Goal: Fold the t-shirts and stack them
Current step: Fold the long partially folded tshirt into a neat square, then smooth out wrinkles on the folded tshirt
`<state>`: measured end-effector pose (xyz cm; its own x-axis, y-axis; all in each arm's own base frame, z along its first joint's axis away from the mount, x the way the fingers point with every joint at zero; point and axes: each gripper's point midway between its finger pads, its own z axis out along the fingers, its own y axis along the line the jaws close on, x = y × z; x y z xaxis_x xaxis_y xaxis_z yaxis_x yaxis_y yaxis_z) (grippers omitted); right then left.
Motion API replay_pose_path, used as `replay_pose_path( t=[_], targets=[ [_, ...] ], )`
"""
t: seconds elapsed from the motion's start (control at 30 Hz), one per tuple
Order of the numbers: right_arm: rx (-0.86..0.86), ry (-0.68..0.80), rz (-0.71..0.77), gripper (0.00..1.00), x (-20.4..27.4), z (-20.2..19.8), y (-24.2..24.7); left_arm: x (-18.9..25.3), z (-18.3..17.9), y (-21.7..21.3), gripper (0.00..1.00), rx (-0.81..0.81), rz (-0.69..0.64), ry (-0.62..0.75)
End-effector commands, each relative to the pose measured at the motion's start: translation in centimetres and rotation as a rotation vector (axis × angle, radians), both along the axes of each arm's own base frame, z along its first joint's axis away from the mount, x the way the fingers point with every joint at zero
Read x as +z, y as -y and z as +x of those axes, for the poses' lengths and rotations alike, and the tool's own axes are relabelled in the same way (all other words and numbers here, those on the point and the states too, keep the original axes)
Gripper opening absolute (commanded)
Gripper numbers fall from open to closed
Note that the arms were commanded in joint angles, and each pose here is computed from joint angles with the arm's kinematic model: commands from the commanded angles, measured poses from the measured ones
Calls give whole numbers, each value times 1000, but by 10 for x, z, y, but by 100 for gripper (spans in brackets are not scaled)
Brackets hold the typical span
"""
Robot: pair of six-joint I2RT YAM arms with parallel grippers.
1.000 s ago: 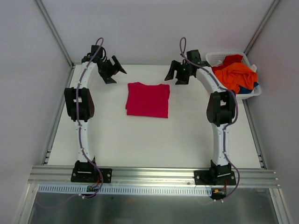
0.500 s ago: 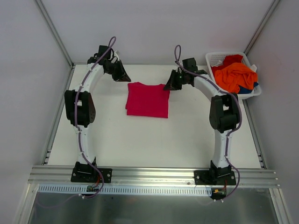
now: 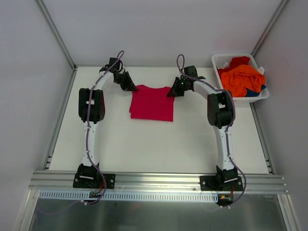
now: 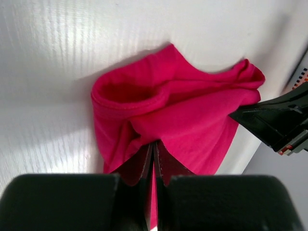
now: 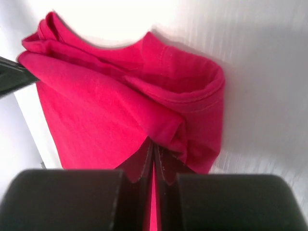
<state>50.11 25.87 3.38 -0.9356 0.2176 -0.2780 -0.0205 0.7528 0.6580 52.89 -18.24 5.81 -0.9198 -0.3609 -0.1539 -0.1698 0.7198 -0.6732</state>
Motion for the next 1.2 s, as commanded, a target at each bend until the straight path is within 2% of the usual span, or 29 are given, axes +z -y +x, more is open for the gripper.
replay_pose_path(
  t=[0.0,0.17,0.27,0.4,0.43,0.5,0.53,0.57,0.6,0.63,0.67,0.7,0.73,0.83,0.93,1.03,1.07,1.17],
  targets=[
    [-51,67,21,5,22,29,2,9,17,1,0,25,-42,32],
    [-114,85,76,5,25,53,7,-8,27,-9,0,94,-84,-13],
    [-163,92,133,5,33,65,12,-5,35,-10,0,107,-124,-15],
    [-200,119,226,6,69,72,16,30,35,-12,0,86,-165,36],
    [-190,142,235,9,82,71,15,56,33,-13,0,68,-161,96],
    [-131,192,286,23,122,61,11,78,26,-17,13,44,-165,138],
    [-95,198,312,40,136,53,8,111,19,-19,25,17,-161,212],
    [-72,230,324,45,160,41,8,116,9,-20,53,6,-159,214],
    [-46,255,319,49,169,33,9,126,2,-21,66,-6,-152,237],
    [-22,258,320,58,177,22,9,155,-10,-23,76,-30,-134,311],
    [-4,284,311,63,194,7,14,147,-24,-25,90,-36,-120,289],
    [14,295,289,69,197,-3,15,169,-35,-29,99,-33,-96,339],
    [31,299,219,82,191,-15,24,151,-49,-33,99,-38,-67,308],
    [71,315,71,99,186,-53,47,151,-70,-44,99,-28,17,335],
    [46,292,-112,100,171,-77,78,119,-90,-51,99,-14,89,275],
    [40,266,-204,100,156,-97,95,100,-101,-42,99,-37,169,255],
    [58,279,-231,99,152,-100,100,95,-106,-26,99,-79,196,262],
    [59,256,-242,99,138,-114,103,75,-107,-16,99,-82,304,251]
  ],
)
